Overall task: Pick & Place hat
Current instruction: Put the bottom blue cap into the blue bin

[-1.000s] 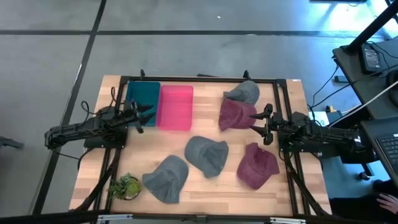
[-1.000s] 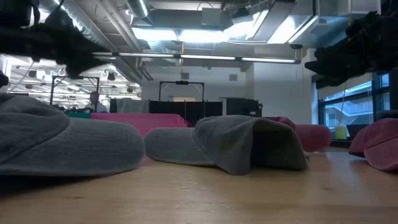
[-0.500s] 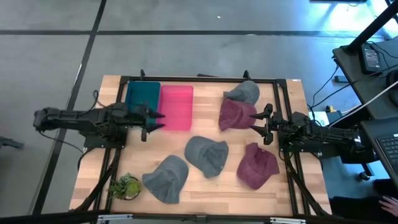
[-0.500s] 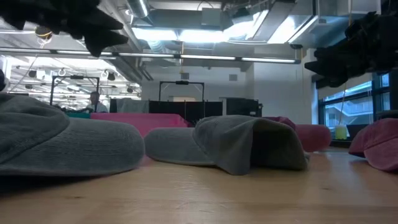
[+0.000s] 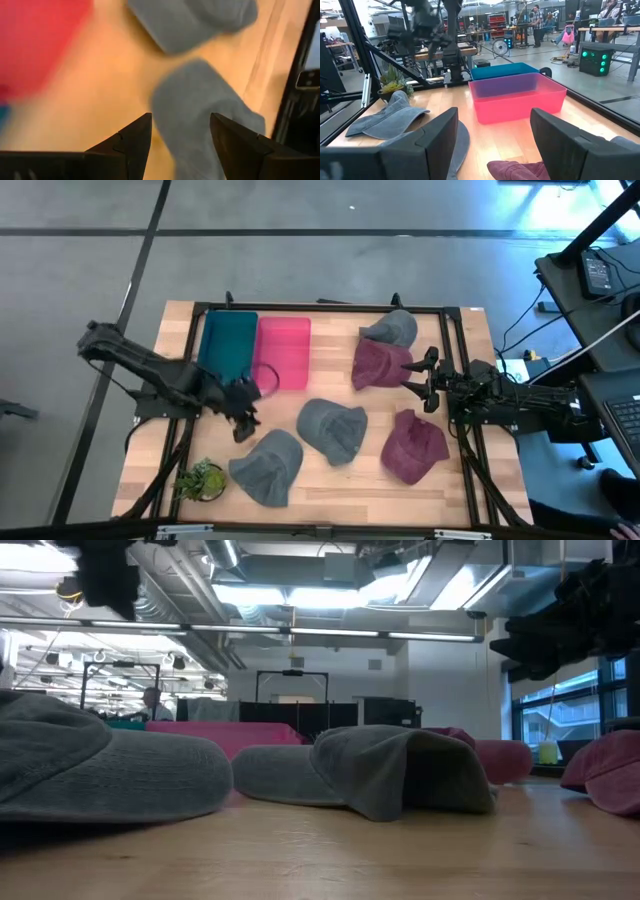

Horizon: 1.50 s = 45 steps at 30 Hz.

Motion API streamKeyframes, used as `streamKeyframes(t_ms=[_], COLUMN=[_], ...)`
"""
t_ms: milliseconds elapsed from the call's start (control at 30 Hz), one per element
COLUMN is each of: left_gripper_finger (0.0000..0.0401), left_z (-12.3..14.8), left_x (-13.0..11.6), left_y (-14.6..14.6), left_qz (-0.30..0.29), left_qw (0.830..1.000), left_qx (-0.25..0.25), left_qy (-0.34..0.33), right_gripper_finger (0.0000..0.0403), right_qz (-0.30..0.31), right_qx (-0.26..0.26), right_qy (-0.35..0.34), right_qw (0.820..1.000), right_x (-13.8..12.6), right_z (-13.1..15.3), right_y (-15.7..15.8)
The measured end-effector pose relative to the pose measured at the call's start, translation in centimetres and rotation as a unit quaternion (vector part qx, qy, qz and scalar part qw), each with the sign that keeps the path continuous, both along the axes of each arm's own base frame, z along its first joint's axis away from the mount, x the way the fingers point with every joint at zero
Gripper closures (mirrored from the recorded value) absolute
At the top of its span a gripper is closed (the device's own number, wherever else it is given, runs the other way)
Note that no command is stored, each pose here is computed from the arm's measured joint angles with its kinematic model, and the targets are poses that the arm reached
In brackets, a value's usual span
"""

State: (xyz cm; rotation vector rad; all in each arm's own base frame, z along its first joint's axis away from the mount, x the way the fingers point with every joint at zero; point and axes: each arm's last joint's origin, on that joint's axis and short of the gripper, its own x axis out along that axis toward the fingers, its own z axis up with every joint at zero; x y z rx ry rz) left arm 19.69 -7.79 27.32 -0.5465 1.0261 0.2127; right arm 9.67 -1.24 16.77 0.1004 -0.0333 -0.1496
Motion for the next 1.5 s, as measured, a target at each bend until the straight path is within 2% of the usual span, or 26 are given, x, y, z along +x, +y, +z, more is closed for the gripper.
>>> streamKeyframes(t_ms=[100,267,467,767,867,1033,1267,1400,1500], left_gripper_finger=[0.0205,0.0205,0.0205,0.0205,0.0207,0.0253,0.0382,0.0394,0.0396], left_z=[-1.4,-4.4,-6.6,-8.6,-9.1,-9.6,-9.6,-9.1,-7.7], left_x=[1.2,2.5,3.7,4.0,4.2,4.5,4.9,5.4,5.8], left_y=[-2.3,-5.4,-7.3,-7.5,-7.5,-7.3,-6.5,-6.0,-5.5], left_qz=[0.017,0.048,0.075,0.097,0.074,0.014,-0.038,-0.060,-0.084], left_qw=[0.998,0.985,0.973,0.965,0.967,0.970,0.965,0.962,0.959], left_qx=[-0.038,-0.073,-0.113,-0.088,-0.077,-0.060,-0.083,-0.089,-0.077], left_qy=[0.056,0.152,0.187,0.227,0.231,0.235,0.247,0.250,0.259], right_gripper_finger=[0.0155,0.0155,0.0155,0.0155,0.0155,0.0155,0.0155,0.0155,0.0155], right_qz=[0.000,0.000,0.001,0.001,0.001,0.000,-0.001,0.000,0.000], right_qx=[0.000,-0.008,-0.026,-0.028,-0.028,-0.028,-0.028,-0.028,-0.024], right_qy=[0.000,0.001,0.004,0.005,0.005,0.005,0.005,0.005,0.004], right_qw=[1.000,1.000,1.000,1.000,1.000,1.000,1.000,1.000,1.000], right_x=[0.0,0.0,0.0,0.0,0.0,0.0,0.0,0.0,0.0], right_z=[0.0,0.0,0.0,0.0,0.0,0.0,0.0,0.0,0.0], right_y=[0.0,0.0,0.0,0.0,0.0,0.0,0.0,0.0,0.0])
